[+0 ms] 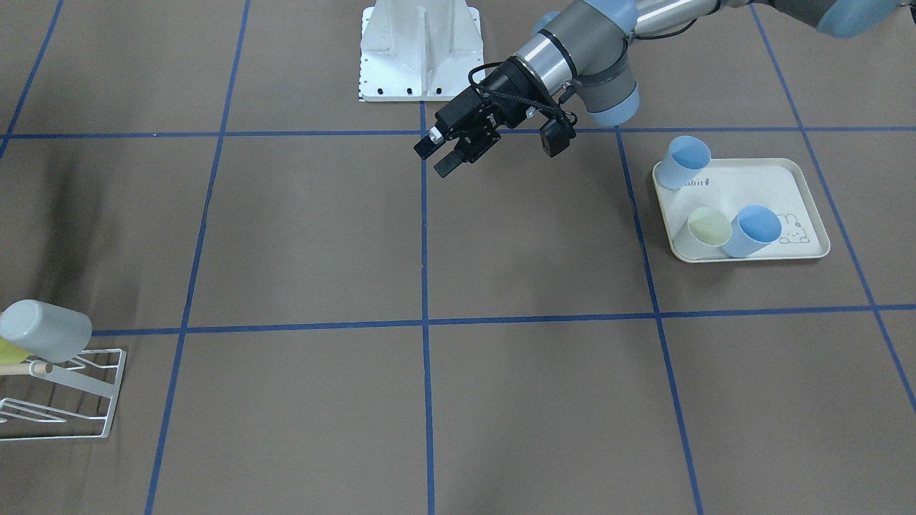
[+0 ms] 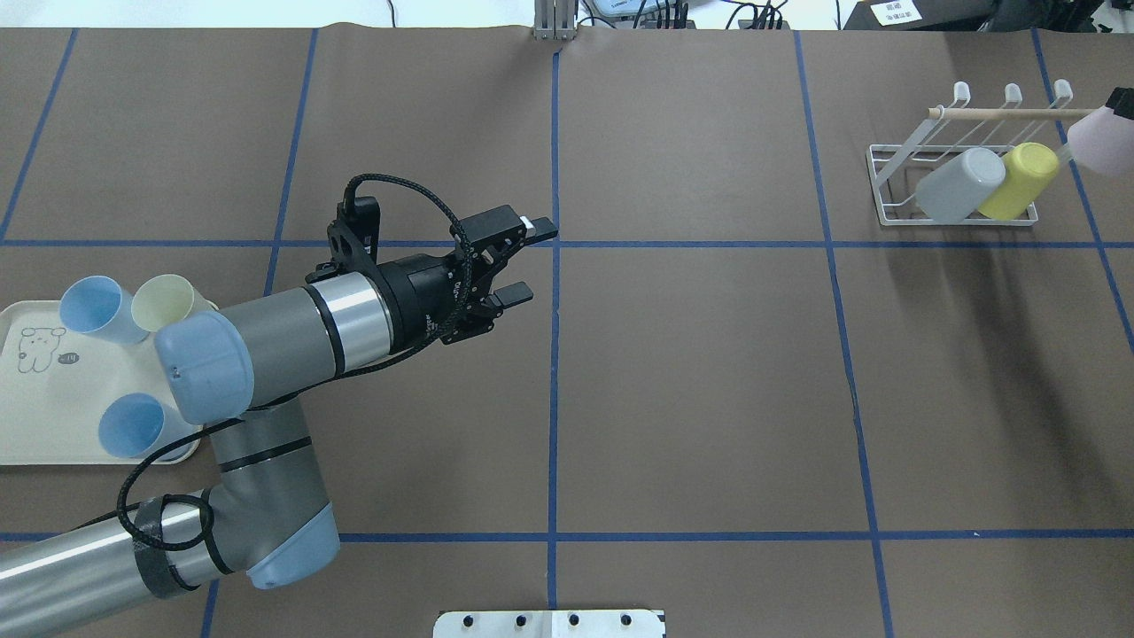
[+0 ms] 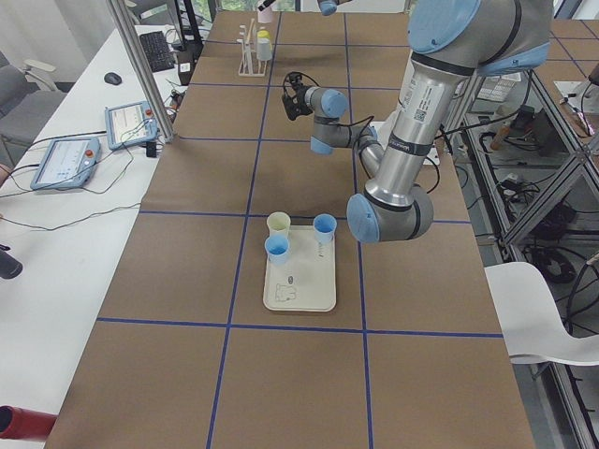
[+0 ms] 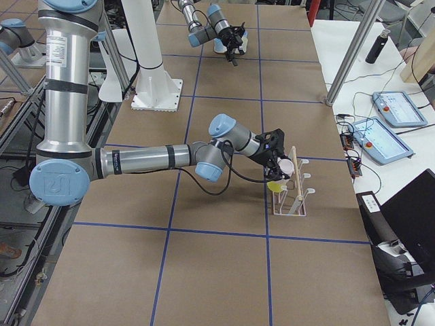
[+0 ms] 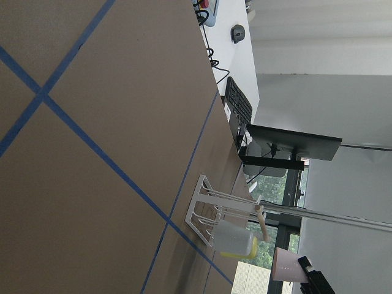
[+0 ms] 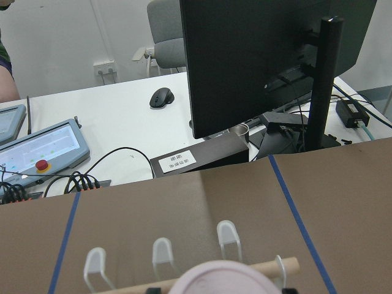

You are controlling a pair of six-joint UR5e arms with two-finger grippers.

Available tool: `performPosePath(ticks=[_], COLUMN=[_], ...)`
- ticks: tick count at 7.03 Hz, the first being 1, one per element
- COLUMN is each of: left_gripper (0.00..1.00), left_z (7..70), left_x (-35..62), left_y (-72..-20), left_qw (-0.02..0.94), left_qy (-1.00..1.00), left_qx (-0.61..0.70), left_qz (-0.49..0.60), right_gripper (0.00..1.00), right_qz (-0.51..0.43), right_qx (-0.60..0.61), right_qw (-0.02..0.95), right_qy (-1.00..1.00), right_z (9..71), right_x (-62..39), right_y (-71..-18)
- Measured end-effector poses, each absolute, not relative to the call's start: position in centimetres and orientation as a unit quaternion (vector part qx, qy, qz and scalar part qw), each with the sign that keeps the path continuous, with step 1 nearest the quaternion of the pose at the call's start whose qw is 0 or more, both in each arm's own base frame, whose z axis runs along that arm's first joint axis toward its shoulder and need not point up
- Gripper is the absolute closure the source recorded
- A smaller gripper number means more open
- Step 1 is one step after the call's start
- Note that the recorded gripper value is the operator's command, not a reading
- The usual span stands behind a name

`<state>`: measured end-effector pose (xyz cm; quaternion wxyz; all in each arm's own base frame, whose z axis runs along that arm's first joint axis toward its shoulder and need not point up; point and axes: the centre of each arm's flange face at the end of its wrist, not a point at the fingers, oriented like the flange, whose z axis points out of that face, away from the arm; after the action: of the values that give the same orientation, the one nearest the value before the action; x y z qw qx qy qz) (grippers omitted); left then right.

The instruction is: Transfer IKEA cup to right arm and place on rack

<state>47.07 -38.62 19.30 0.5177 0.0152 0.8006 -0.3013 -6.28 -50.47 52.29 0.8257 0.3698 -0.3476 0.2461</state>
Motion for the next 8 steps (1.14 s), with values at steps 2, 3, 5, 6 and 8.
performPosePath(ticks=[2, 3, 5, 6, 8], left_gripper=[0.0, 0.0, 0.0, 0.0, 0.0], left_z=[19.8, 19.8, 19.8, 19.9, 19.9], left_x=[47.0, 47.0, 47.1, 47.1, 47.1], left_y=[-38.6, -38.6, -38.6, -38.6, -38.6], left_qw=[0.52, 0.52, 0.521, 0.521, 0.521], left_qy=[0.799, 0.798, 0.798, 0.798, 0.798], left_qx=[0.015, 0.015, 0.015, 0.015, 0.015], left_qz=[-0.303, -0.303, -0.302, -0.302, -0.303], right_gripper=[0.77, 0.77, 0.77, 0.77, 0.76], right_qz=[0.248, 0.25, 0.252, 0.253, 0.255], right_qx=[0.365, 0.361, 0.355, 0.352, 0.347], right_qw=[0.831, 0.833, 0.837, 0.84, 0.843], right_qy=[-0.34, -0.337, -0.331, -0.328, -0.323], right_z=[53.5, 54.1, 55.2, 55.8, 56.6], right_x=[-6.6, -6.7, -6.8, -6.8, -6.8], right_y=[-51.8, -52.1, -52.3, -52.4, -52.4])
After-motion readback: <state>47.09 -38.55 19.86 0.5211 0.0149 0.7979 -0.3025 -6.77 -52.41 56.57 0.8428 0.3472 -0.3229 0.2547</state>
